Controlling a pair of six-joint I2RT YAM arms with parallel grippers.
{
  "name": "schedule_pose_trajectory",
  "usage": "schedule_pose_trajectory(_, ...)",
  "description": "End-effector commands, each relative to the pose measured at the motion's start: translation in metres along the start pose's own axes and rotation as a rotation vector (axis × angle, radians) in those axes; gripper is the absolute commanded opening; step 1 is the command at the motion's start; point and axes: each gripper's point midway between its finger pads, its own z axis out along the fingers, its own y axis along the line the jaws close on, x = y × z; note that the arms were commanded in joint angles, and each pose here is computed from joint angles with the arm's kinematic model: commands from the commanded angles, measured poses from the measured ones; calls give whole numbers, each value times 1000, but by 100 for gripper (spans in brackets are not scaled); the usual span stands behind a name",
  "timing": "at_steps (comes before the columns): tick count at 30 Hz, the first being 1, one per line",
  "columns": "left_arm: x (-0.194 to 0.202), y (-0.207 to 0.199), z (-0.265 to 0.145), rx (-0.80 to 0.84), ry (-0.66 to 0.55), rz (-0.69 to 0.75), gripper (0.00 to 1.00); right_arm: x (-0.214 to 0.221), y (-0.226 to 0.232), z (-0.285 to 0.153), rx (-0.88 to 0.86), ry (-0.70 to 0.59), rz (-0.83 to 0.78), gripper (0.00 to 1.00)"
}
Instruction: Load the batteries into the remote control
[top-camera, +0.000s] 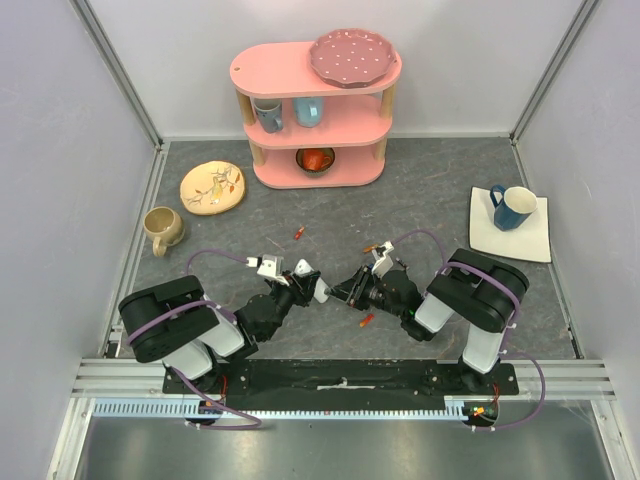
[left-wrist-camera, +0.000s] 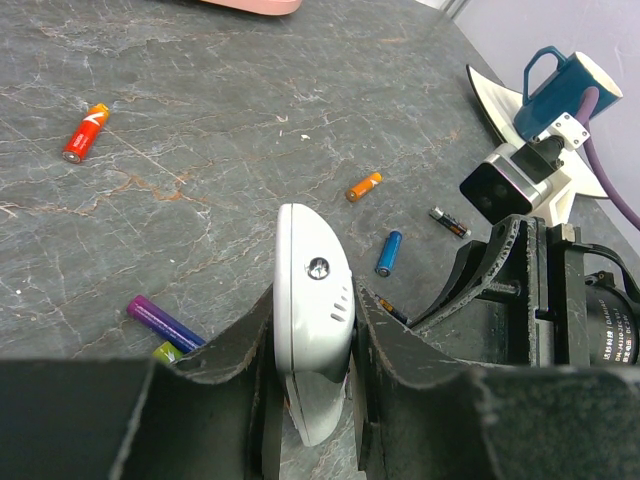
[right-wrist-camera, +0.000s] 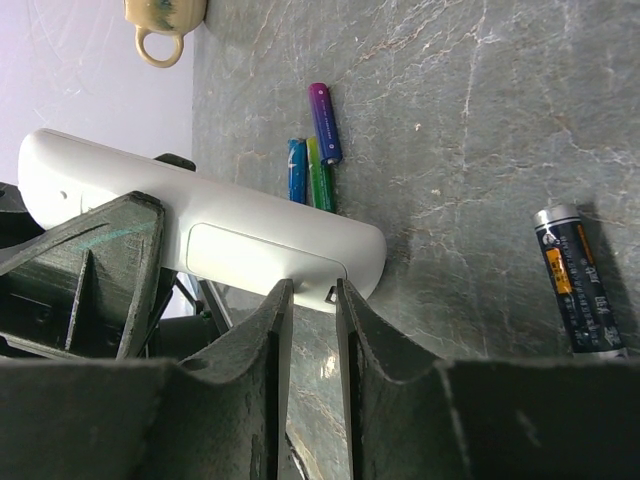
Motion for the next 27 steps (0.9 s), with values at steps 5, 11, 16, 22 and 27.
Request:
schedule_pose_trajectory(5,-16,-17,0,60,-64,-1,2,-17,47,0,-159,-55,-28,30)
schedule_pose_trajectory(11,-17,-16,0,53,-69,-7,2,-16,45,-1,-152,-52,-29,31)
schedule_pose_trajectory(16,-19,-15,0,48,-74,-18,2,-15,42,-2,-145,-50,-29,30)
schedule_pose_trajectory(22,-20,-15,0,46,-77,-20,2,-13,39,-5,-138,-49,-30,30)
schedule_pose_trajectory(27,-19,-13,0,39,-76,-14,2,-14,39,-6,-138,-54,-29,30)
